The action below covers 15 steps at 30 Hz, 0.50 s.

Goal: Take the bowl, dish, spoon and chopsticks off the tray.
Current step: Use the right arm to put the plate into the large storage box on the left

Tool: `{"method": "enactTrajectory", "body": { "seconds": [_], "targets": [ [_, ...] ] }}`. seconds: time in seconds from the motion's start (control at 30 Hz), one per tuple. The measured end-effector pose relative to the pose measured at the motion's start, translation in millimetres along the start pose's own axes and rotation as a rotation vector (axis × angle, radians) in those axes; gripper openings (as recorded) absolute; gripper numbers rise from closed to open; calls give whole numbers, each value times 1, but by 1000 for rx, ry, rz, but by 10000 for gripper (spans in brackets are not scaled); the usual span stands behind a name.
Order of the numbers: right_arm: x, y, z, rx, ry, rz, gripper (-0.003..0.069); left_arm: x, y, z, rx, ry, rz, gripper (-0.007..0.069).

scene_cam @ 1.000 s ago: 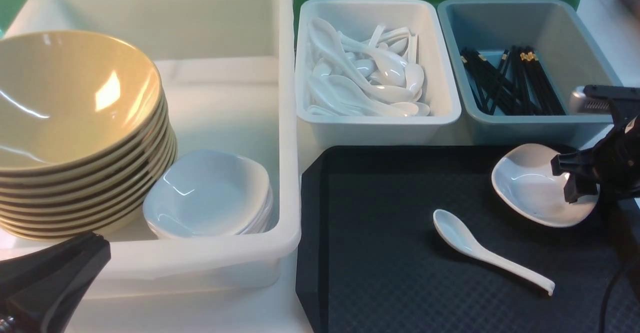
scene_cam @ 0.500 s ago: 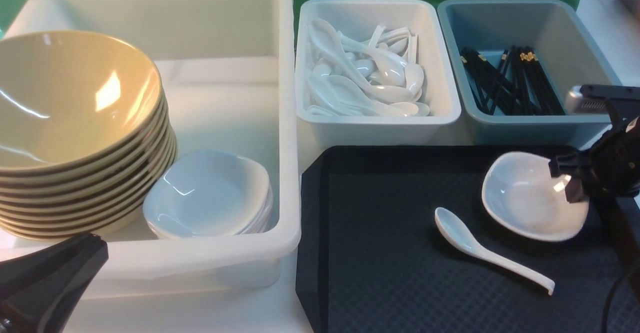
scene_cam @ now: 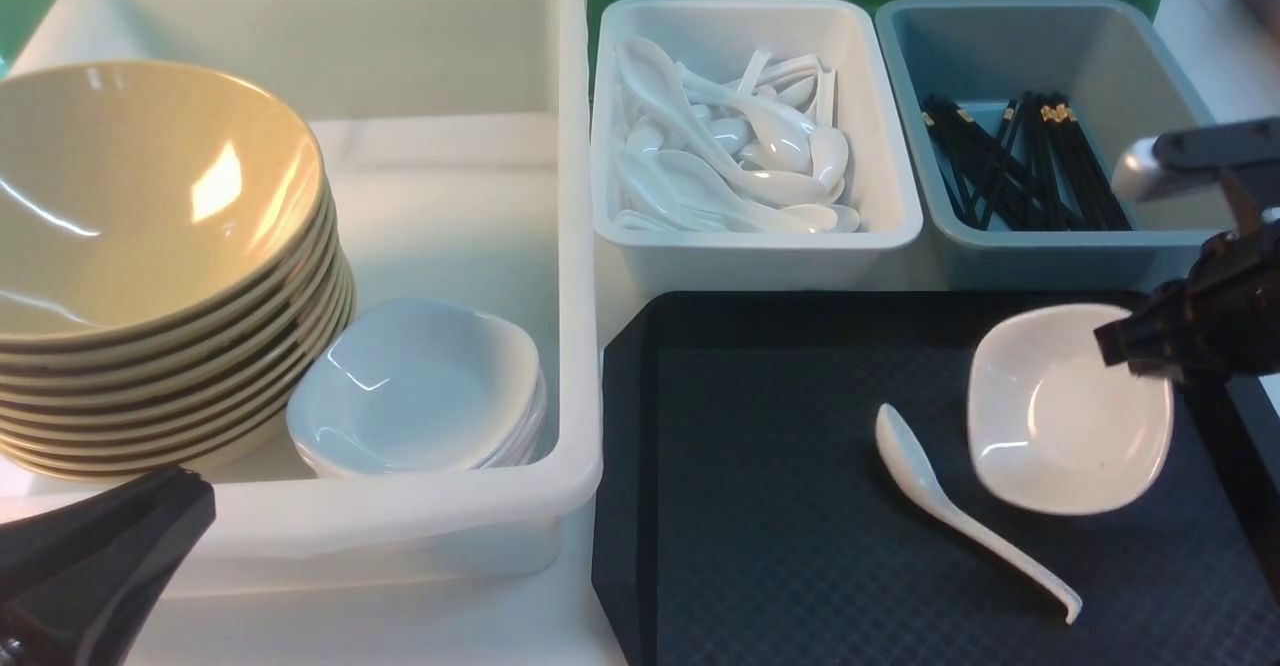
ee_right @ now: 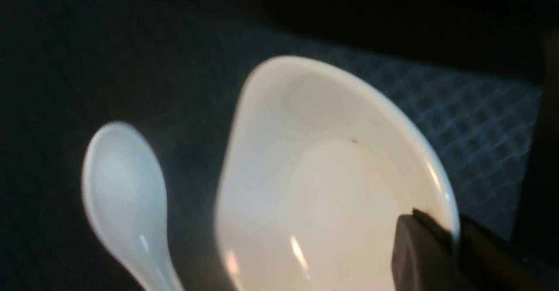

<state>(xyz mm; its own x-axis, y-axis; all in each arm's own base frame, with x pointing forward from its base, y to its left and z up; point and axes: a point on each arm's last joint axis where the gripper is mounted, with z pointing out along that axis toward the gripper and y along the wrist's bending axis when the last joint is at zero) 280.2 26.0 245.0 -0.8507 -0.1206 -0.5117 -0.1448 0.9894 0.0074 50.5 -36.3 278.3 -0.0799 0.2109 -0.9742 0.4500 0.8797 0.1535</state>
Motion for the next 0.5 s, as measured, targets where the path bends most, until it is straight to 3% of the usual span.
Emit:
{"method": "enactTrajectory", "body": {
  "seconds": [0.33, 0.5],
  "targets": [
    [-2, 8, -30, -64, -44, -33, 75, 1, 0, 0, -4, 6, 12, -1],
    [-37, 46, -95, -211, -294, -146, 75, 0, 0, 0, -5, 5, 12, -1]
  ]
}}
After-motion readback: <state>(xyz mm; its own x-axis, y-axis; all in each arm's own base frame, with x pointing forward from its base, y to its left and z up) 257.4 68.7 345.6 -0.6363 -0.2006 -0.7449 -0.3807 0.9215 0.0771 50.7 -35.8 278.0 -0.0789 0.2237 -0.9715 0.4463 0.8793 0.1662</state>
